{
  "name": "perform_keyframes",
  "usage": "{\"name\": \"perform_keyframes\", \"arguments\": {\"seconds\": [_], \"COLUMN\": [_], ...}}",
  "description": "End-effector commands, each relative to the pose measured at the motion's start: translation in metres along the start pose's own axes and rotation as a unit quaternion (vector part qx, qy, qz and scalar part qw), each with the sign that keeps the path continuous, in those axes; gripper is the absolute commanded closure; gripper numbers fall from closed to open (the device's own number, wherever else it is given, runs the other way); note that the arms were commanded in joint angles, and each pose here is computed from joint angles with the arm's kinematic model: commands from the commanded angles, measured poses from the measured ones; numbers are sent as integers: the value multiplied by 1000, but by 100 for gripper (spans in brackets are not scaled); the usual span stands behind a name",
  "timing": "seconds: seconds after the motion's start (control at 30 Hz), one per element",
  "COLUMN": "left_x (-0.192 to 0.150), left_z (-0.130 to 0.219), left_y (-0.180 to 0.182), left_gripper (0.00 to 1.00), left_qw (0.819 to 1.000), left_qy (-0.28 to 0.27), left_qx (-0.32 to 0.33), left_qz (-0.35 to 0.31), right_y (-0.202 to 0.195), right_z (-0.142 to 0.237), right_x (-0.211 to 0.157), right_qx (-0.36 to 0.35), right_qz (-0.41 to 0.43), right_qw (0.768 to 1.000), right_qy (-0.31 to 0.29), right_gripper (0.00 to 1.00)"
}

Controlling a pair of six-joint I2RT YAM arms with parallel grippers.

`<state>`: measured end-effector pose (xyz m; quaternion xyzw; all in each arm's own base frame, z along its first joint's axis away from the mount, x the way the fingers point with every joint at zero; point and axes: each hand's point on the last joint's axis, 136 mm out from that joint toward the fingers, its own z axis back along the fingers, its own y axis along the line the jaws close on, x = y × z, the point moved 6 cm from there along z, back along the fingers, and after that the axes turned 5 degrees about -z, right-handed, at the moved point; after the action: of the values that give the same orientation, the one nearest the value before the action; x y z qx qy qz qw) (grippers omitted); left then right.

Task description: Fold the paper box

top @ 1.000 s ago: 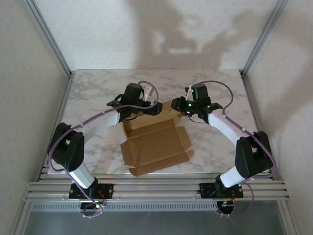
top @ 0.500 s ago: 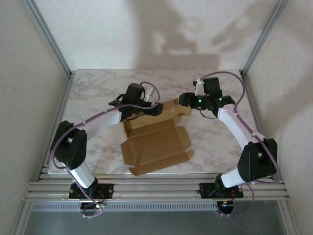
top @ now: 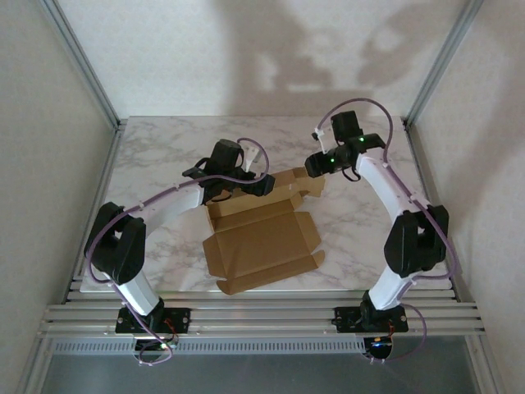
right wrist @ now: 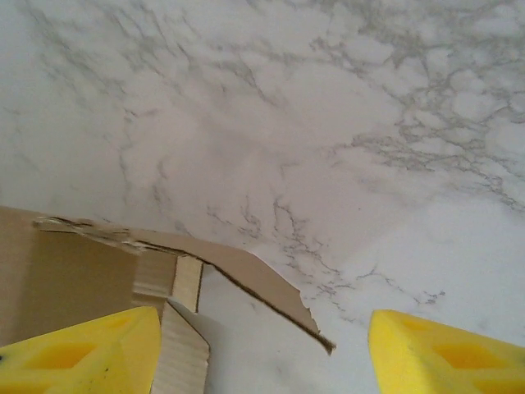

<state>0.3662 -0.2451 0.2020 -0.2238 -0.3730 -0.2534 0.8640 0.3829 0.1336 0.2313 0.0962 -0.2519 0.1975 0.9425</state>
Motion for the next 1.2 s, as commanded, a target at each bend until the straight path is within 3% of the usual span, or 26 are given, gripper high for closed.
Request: {"name": "perform_keyframes", "arguments": {"seconds": [0.0, 0.2, 0.7, 1.0, 1.17], "left_x": [-7, -7, -5, 4, 28], "left_z": [-5, -5, -10, -5, 22], "left_y": [-3, -2, 0, 2, -8], "left_gripper": [1, 1, 1, 1, 1], "left_qw": [1000, 1000, 1000, 1000, 999], "left_qy": [24, 25, 26, 11, -34], "left_qx": [-8, -6, 0, 12, 3], "left_qz": [-11, -10, 4, 22, 38], "right_y": [-2, 2, 18, 33, 35], "right_z": [-1, -17, -14, -1, -3], "right_x": [3, 0, -27, -36, -43], "right_qx": [3, 33, 54, 39, 25], "right_qz": [38, 33, 13, 25, 31], "right_qw": [999, 998, 995, 997, 996], "right_qy": [19, 50, 77, 68, 79], "right_gripper": [32, 38, 77, 90, 92]}}
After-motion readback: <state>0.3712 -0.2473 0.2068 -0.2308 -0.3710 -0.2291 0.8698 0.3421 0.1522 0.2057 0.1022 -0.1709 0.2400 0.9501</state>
